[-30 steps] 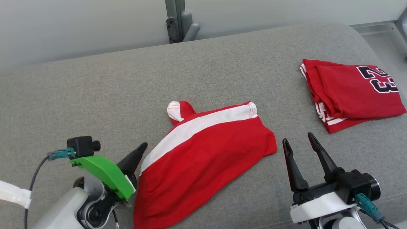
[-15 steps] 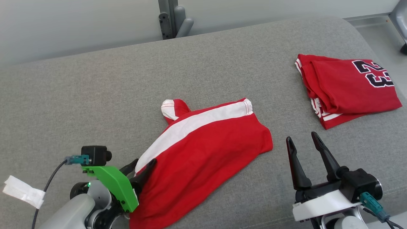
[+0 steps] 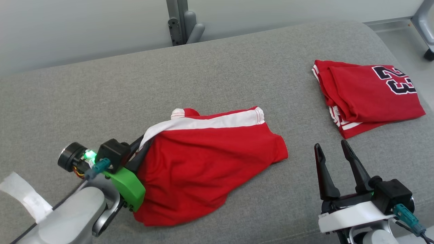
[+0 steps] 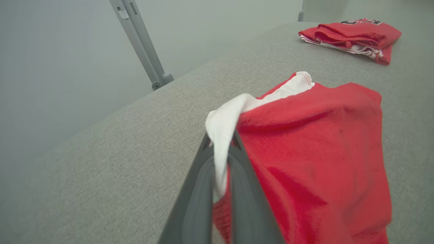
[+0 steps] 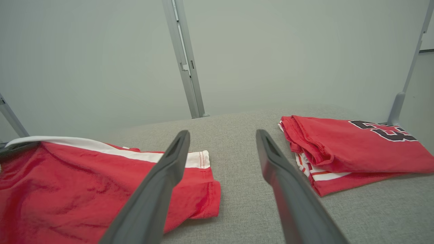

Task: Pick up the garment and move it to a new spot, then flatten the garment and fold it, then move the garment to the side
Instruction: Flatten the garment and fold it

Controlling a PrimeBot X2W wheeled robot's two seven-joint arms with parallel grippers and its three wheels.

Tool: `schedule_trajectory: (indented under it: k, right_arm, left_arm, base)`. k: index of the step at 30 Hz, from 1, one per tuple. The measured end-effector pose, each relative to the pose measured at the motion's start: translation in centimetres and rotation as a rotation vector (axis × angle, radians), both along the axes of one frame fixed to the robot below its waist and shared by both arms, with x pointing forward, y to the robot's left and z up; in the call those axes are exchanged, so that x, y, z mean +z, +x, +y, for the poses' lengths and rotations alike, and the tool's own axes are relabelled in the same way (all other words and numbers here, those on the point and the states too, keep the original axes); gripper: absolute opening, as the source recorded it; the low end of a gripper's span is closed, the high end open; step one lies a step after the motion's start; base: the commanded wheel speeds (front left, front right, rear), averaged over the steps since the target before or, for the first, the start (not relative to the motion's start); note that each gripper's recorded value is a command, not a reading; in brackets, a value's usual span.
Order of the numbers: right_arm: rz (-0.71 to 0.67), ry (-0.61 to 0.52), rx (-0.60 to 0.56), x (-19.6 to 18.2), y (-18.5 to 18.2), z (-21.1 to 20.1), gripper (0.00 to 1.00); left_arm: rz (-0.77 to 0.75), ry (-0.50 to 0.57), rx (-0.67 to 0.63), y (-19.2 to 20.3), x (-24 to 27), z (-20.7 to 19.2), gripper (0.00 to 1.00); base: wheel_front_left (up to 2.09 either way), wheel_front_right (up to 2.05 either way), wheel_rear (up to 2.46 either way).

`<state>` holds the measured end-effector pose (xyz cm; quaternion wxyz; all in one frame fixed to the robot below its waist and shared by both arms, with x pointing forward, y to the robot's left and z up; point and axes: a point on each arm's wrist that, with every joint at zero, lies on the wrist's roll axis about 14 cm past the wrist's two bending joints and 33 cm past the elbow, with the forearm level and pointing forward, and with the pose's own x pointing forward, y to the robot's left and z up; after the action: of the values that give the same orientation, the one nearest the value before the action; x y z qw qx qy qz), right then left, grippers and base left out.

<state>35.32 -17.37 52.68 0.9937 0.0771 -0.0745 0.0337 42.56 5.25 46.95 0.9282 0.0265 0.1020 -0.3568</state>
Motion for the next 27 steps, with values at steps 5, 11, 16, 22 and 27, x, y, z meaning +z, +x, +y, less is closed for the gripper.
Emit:
schedule_trajectory:
  k: [5,11,16,22,27]
  right_arm:
    - [0.001,0.008,-0.004,0.0,0.2,-0.2,1.0]
    - [0.017,0.018,0.007,-0.6,0.7,0.2,1.0]
    - [0.023,0.018,0.021,-0.8,1.1,0.6,1.0]
    - [0.008,0.019,0.044,-0.4,1.2,1.3,1.0]
    - [0.003,0.021,0.056,-0.2,1.1,1.7,1.0]
  left_arm:
    - [-0.32,0.25,-0.104,-1.0,1.5,-1.1,0.0]
    - [-0.317,0.349,-0.23,-7.1,-4.0,-3.5,0.0]
    - [-0.275,0.28,-0.228,-8.9,-4.2,-5.5,1.0]
    - [-0.305,0.195,-0.052,-6.4,-0.6,-3.4,1.0]
    - [-0.246,0.051,0.143,-4.7,2.6,0.7,1.0]
  base:
    - [0.0,0.0,0.0]
    - [0.0,0.0,0.0]
    - [0.0,0.0,0.0]
    - [0.0,0.0,0.0]
    - [0.0,0.0,0.0]
